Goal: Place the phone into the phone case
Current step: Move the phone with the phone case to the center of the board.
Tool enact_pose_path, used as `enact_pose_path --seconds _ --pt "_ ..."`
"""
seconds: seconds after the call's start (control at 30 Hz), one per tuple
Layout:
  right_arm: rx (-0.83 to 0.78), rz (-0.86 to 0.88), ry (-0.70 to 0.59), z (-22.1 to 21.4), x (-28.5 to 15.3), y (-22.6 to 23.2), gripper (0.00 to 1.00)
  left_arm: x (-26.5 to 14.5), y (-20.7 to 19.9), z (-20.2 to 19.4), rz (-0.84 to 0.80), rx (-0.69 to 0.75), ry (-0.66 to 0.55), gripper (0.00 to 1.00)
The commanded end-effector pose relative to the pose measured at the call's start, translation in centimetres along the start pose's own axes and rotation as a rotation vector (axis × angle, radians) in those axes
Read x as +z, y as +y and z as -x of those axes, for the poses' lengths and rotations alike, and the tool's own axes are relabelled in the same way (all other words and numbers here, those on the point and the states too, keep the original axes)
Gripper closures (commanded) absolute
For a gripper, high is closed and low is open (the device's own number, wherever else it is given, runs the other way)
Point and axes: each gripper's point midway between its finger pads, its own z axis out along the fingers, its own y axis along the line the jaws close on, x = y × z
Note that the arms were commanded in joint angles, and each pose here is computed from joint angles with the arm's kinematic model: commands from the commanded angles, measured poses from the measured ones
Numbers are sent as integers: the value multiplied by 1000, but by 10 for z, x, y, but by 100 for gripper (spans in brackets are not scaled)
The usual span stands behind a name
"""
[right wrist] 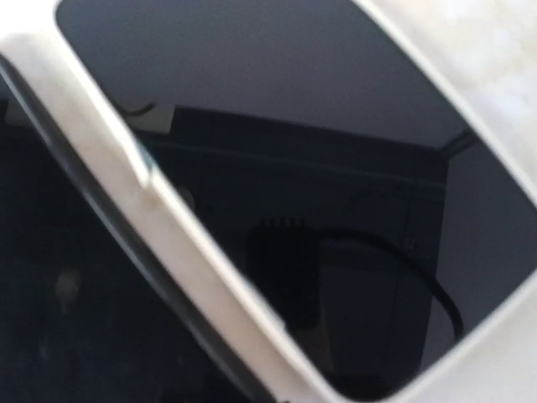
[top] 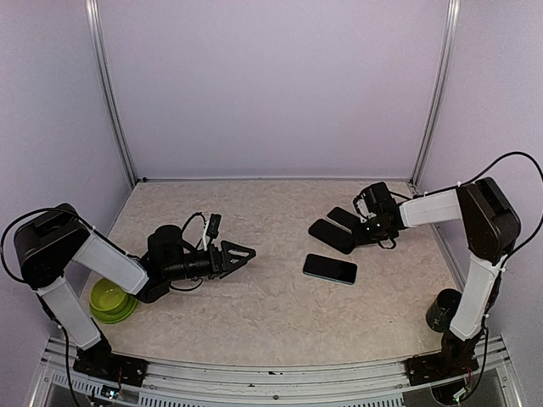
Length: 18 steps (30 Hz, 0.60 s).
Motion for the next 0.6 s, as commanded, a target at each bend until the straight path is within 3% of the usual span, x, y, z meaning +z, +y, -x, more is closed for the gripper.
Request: enact_pose_path --seconds 0.0,0.27,0.43,0.57 --pt "15 -18 200 -58 -7 -9 90 -5 -7 9 -19 33 -33 17" --pt "147 27 158 -44 -16 -16 74 -8 -7 11 -16 31 -49 17" --pt "258 173 78 -21 -28 -11 59 -10 -7 12 -18 26 -57 17" --pt "307 233 25 -5 -39 -12 54 -12 -7 13 -18 27 -62 17"
